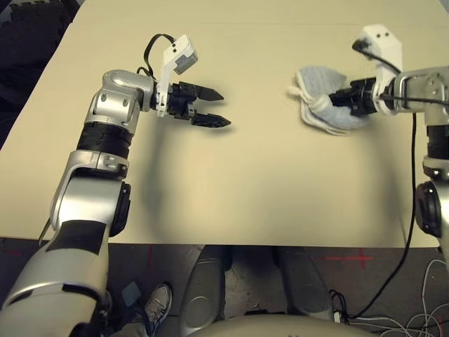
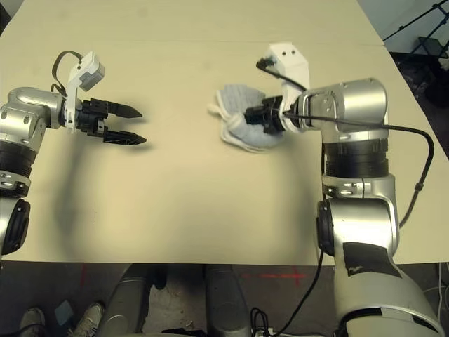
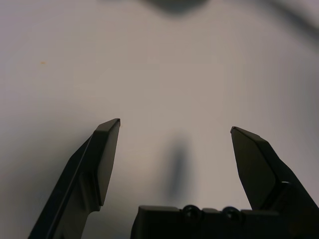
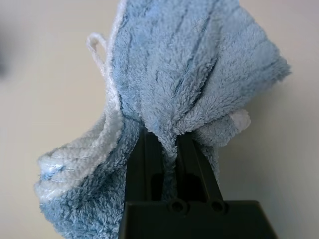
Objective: Wipe the water off the table with a rag.
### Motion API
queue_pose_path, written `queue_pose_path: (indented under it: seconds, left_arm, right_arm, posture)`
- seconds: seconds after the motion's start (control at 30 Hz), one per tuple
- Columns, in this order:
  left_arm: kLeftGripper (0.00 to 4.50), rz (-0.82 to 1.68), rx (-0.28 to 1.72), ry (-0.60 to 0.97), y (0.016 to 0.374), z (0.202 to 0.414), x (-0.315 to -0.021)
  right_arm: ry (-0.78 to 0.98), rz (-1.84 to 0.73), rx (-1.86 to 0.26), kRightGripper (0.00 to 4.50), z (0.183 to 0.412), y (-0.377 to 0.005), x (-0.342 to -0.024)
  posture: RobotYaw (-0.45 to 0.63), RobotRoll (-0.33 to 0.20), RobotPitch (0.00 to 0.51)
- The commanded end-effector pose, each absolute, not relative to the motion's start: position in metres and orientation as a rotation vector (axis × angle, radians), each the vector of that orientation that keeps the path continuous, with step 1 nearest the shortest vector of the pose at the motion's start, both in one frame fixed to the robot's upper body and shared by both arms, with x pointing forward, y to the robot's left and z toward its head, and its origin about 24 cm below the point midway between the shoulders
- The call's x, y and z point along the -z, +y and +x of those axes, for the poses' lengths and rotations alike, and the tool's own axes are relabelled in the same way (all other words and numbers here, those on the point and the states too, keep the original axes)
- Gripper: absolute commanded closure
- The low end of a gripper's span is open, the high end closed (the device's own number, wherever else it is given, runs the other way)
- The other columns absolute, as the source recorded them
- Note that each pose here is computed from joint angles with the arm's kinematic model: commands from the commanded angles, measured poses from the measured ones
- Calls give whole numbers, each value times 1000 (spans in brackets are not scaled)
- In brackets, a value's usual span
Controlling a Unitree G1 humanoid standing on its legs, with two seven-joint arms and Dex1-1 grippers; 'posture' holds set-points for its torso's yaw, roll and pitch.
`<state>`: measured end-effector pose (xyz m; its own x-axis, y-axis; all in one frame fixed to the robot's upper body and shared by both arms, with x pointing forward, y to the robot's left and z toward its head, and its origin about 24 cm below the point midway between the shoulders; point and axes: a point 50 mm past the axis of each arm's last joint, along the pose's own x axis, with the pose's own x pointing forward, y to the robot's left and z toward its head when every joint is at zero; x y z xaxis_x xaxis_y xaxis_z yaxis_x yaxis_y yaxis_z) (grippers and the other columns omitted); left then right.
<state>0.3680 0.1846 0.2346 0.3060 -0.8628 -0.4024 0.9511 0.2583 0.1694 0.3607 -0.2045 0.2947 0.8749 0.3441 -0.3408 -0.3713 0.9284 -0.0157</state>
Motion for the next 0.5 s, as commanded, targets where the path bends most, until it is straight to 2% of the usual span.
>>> queue_pose_path:
  seconds: [0.03, 0.17, 0.33, 0.5]
  left_arm:
    - [0, 426, 1242, 265, 185, 369, -232]
    - [0, 426, 1238, 259, 185, 370, -232]
    - [0, 427, 1236, 258, 184, 370, -232]
    - [0, 432, 1234, 262, 185, 371, -231]
  right_arm:
    - [173, -131, -195, 4386, 369, -228, -316]
    - [235, -186, -151, 4388, 371, -237, -303]
    - [408, -179, -210, 4394, 365, -236, -265]
    - [519, -139, -284, 4394, 357, -233, -246]
  posture:
    - [-125, 0, 320]
    - [-127, 0, 318]
    - [-127, 0, 318]
    - [-127, 0, 318]
